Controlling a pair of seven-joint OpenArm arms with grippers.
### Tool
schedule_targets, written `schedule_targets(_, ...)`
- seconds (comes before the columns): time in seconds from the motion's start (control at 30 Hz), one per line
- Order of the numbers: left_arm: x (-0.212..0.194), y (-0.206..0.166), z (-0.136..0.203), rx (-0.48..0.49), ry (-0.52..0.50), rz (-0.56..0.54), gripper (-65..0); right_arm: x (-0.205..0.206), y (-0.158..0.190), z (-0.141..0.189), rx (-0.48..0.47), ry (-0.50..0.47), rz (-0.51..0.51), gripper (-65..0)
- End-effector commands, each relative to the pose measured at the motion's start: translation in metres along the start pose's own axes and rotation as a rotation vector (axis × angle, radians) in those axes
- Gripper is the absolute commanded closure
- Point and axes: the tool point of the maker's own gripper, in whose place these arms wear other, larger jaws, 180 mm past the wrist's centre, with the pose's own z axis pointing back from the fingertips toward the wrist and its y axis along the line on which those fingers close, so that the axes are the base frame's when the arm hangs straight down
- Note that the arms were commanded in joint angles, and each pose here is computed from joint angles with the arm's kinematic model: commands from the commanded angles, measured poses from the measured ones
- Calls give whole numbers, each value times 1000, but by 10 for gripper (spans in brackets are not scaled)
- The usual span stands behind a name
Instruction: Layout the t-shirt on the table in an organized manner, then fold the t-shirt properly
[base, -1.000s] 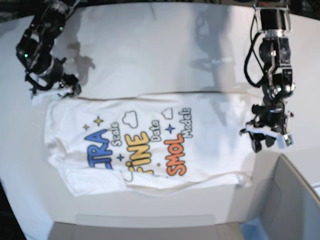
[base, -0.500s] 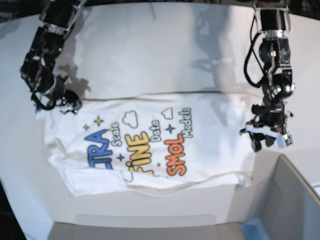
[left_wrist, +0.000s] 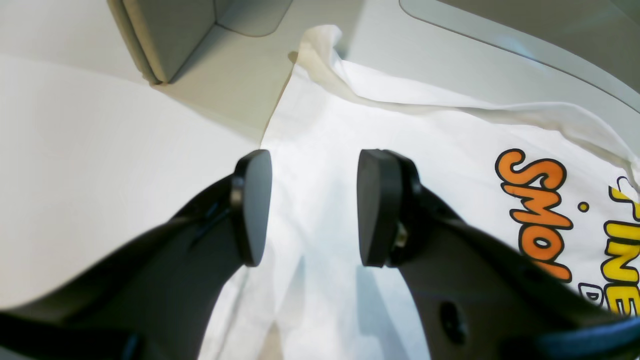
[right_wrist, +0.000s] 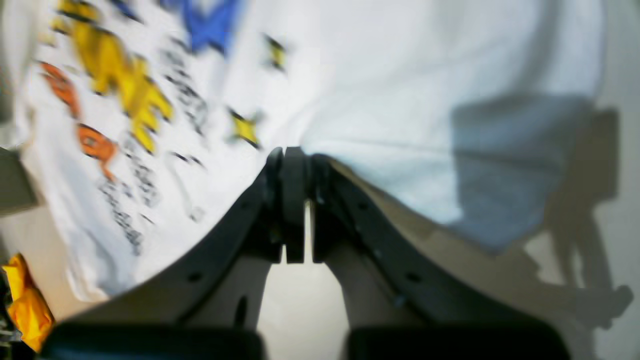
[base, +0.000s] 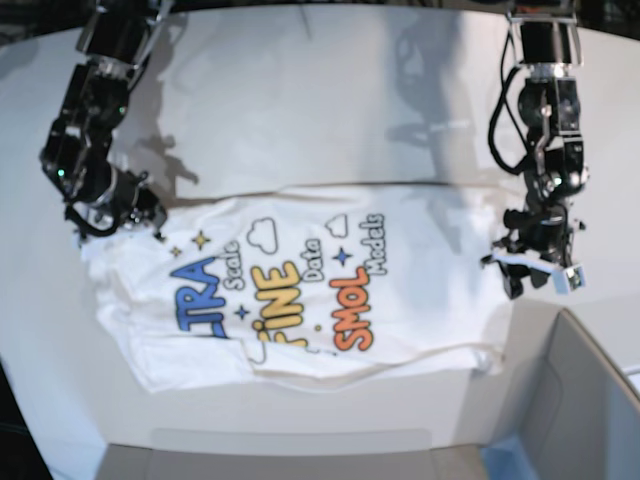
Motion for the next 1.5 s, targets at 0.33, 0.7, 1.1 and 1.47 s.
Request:
schedule_targets(0.33, 16, -3, 1, -11, -53, -17, -267, 129, 60, -30, 10, -15, 69, 0)
schedule_targets(0.7, 7, -1, 3, -8, -32, -17, -267, 158, 55, -64, -200, -117, 363, -277)
schedule_targets(1.1, -5, -6, 5, -14, -13, 3, -267, 11, 65, -54, -82, 76, 575, -277)
schedule_targets(1.47, -8, -5, 5, -12, -6, 2, -267, 21, 22, -48, -371, -83, 576, -277)
